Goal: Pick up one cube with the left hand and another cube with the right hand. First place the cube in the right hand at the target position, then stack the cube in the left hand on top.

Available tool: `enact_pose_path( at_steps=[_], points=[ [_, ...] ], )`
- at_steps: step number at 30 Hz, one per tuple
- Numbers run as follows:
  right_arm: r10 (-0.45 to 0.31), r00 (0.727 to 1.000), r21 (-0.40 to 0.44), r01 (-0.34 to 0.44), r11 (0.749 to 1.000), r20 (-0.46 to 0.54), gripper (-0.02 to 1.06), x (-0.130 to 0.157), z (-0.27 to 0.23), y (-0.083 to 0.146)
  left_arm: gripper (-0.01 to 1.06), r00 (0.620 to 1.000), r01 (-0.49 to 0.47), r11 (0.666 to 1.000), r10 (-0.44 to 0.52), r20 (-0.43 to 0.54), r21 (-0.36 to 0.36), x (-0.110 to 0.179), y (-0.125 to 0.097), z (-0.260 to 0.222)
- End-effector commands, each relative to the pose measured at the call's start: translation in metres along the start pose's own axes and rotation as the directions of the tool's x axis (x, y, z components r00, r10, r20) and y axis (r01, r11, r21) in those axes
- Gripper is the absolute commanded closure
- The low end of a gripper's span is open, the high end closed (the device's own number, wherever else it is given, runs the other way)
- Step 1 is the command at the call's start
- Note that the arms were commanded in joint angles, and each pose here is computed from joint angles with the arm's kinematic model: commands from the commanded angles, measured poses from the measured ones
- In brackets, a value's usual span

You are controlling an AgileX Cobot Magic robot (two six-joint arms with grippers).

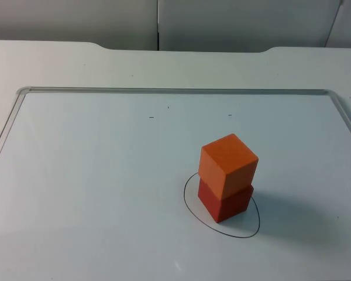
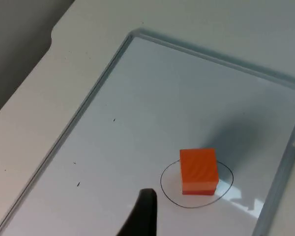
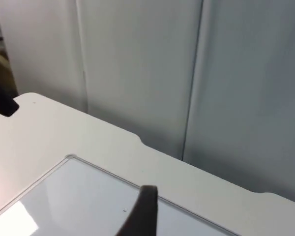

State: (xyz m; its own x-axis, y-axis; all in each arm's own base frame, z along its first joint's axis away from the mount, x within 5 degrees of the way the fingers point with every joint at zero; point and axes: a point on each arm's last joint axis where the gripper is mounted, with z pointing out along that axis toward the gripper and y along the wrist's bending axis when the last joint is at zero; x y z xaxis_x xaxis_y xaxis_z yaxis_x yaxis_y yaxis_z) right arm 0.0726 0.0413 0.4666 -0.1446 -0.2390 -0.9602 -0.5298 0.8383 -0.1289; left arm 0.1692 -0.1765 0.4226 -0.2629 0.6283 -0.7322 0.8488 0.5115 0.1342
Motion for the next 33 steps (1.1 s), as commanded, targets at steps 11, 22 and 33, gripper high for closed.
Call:
enact_pose_path(
  at_steps=[11, 22, 33],
  points=[
    [-0.046, 0.997, -0.170, 0.034, 0.985, -0.069, 0.22, 0.054, 0.043, 0.029, 0.22, 0.991, 0.120, 0.993, -0.119, 0.054, -0.015, 0.128, -0.039, -0.031],
    [-0.043, 0.997, -0.246, 0.027, 0.969, -0.059, 0.22, 0.106, 0.030, 0.037, 0.22, 0.974, 0.167, 0.986, -0.163, 0.159, -0.014, 0.207, -0.066, -0.071],
    [-0.017, 1.000, -0.251, 0.010, 0.968, -0.024, 0.22, 0.148, 0.002, 0.035, 0.22, 0.904, 0.342, 0.935, -0.300, 0.303, -0.094, 0.259, -0.072, -0.109]
  ],
)
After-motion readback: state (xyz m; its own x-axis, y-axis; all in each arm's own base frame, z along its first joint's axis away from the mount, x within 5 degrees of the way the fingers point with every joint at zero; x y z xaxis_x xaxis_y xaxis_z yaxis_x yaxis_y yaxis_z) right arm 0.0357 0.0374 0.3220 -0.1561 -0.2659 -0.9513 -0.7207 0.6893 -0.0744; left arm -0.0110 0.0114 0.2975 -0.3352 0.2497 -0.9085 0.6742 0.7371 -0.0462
